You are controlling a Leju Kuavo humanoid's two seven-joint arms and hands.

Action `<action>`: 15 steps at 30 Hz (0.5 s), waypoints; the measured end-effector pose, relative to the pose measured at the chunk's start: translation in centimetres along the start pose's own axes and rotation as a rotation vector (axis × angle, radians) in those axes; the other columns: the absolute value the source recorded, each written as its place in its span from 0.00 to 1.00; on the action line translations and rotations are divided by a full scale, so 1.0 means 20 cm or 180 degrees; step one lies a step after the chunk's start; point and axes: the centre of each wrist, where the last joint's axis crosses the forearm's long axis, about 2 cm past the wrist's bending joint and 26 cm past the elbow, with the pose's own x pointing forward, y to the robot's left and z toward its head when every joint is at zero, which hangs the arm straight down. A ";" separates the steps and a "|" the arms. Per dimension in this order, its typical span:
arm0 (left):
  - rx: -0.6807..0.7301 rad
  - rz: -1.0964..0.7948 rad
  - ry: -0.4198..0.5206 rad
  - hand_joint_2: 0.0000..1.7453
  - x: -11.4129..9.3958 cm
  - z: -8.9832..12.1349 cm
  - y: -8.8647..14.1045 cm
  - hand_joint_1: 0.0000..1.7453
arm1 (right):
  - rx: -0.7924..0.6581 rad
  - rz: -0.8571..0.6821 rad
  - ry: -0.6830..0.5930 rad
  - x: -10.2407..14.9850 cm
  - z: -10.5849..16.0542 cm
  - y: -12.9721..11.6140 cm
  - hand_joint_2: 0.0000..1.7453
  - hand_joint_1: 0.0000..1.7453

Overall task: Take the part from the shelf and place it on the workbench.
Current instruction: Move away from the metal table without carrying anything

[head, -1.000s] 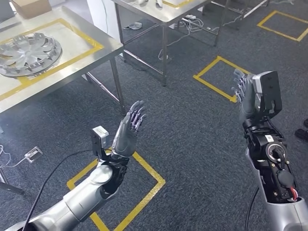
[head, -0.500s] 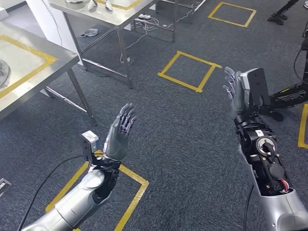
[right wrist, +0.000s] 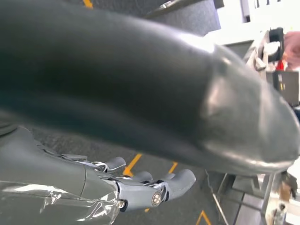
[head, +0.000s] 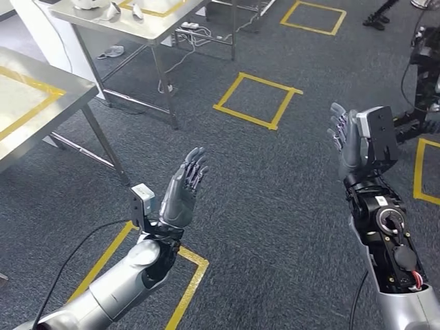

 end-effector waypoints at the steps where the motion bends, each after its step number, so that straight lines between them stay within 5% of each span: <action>1: 0.0000 0.0000 -0.0002 0.00 0.00 0.00 0.00 0.00 | 0.0001 -0.0001 0.0000 0.00 0.00 0.00 0.00 0.00; 15: 0.0030 -0.0024 0.0016 0.00 0.00 0.01 0.01 0.00 | 0.0015 -0.0006 -0.0011 0.01 0.00 0.01 0.00 0.00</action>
